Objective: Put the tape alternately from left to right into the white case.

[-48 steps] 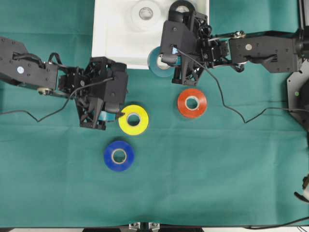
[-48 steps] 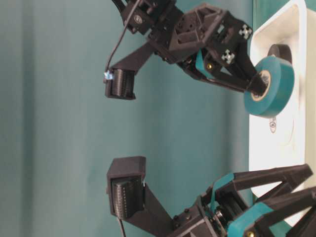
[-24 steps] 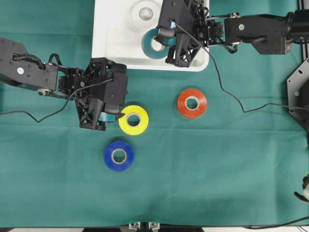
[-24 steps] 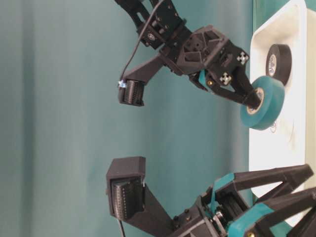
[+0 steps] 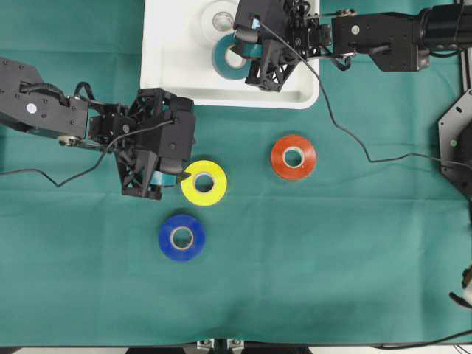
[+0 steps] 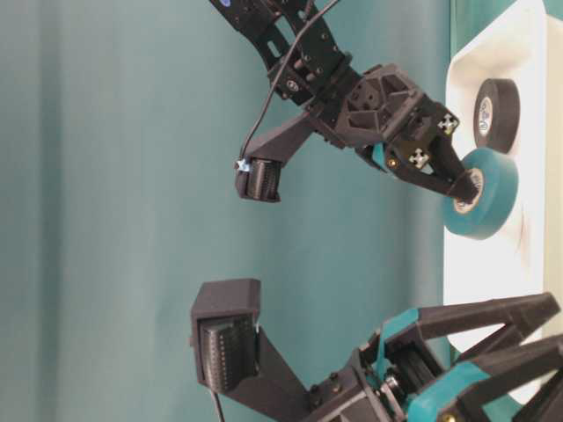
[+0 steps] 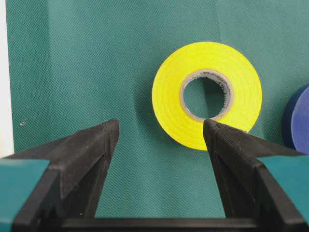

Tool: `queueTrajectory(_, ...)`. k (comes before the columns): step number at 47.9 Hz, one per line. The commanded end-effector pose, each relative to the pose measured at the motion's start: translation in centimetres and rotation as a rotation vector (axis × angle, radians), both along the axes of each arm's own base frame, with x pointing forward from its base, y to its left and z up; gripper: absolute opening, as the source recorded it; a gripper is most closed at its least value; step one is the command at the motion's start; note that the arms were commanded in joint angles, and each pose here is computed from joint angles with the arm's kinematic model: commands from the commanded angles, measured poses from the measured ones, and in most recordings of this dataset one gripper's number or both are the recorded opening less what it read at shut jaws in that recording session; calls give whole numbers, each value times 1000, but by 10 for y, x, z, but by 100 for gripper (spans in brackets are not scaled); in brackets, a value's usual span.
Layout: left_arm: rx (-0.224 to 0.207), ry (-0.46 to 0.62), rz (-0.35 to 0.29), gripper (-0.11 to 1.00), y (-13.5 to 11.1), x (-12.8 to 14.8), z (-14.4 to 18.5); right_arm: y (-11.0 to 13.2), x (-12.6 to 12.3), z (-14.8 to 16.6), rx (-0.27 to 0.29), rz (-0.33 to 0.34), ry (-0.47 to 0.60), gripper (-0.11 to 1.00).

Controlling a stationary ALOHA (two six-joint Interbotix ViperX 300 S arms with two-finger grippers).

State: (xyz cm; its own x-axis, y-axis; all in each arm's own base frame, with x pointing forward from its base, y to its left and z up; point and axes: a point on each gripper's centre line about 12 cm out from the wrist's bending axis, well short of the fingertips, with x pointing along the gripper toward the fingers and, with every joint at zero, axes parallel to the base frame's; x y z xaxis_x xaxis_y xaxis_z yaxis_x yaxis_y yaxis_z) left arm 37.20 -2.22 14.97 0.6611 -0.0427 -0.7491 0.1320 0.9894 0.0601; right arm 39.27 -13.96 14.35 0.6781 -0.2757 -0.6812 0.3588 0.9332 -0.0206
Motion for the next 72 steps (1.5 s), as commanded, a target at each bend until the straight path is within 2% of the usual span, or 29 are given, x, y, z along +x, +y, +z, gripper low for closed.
queueTrajectory(1,-3,-34,-4,95,-2,4,10,-2,6,14,-12,3,-44,25)
queueTrajectory(11,-3,-35,-4,95,-2,5,10,-2,7,15,-6,1,-53,26)
queueTrajectory(12,-3,-35,-4,95,-2,5,10,-2,7,15,-4,0,-54,29)
queueTrajectory(19,-3,-37,-4,95,-2,5,10,-2,7,15,-2,-2,-54,71)
queueTrajectory(22,-3,-37,-4,95,-2,5,10,-2,7,14,-3,-1,-53,84)
queueTrajectory(28,-3,-38,-4,95,-2,6,11,-1,6,13,-2,-1,-50,76)
queueTrajectory(59,-3,-38,-4,95,-2,6,11,-1,5,13,-2,-1,-47,76)
queueTrajectory(72,-3,-37,-4,95,-2,6,11,13,-1,26,-10,27,-69,76)
